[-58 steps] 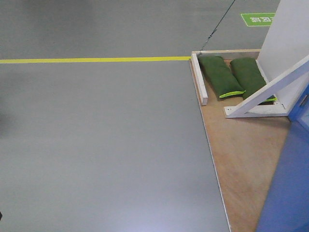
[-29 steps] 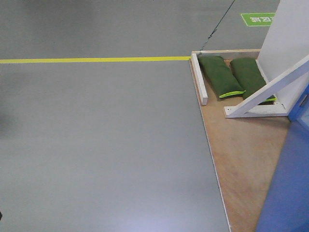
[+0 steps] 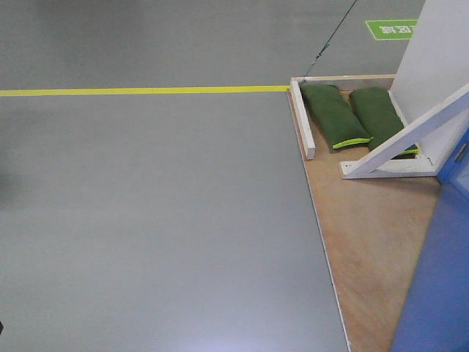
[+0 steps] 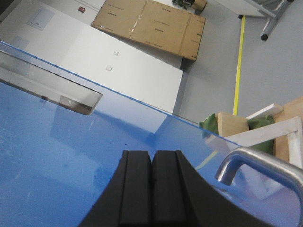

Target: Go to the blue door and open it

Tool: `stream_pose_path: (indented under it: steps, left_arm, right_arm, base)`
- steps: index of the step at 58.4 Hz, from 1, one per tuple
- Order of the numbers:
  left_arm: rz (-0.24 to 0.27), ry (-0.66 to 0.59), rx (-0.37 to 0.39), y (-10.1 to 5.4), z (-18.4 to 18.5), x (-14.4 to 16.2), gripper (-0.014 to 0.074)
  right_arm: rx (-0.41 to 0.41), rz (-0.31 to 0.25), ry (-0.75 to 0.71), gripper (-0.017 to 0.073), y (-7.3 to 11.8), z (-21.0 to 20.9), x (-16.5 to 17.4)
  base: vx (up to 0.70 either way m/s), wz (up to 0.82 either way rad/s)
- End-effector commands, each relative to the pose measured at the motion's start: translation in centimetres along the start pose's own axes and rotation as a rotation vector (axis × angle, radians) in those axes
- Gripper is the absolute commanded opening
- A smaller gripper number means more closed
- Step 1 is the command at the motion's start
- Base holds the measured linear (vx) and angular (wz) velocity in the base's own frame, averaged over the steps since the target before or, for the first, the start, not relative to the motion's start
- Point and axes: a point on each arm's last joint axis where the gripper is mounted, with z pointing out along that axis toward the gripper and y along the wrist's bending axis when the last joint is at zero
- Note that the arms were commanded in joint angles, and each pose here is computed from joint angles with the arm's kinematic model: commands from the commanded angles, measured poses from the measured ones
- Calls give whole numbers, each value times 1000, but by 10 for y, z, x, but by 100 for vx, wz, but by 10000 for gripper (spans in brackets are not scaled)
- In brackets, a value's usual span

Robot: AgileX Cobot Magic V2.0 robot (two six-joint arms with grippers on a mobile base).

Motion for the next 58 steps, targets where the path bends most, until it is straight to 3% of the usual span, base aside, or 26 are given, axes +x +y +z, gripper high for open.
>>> stream_pose_path:
  steps: [1, 21, 58]
  left_arm:
    - [-10, -125, 3, 0, -4, -17, 73]
    - [-10, -125, 3, 0, -4, -17, 73]
    - [-10, -124, 3, 0, -4, -17, 73]
  right_arm:
    - [-38, 23, 20, 11, 11, -3, -1]
    - [-97, 122, 226, 11, 20, -4, 22]
    - [-149, 125, 464, 11, 37, 23, 93]
  base:
    - [0, 0]
    - [0, 0]
    - [0, 0]
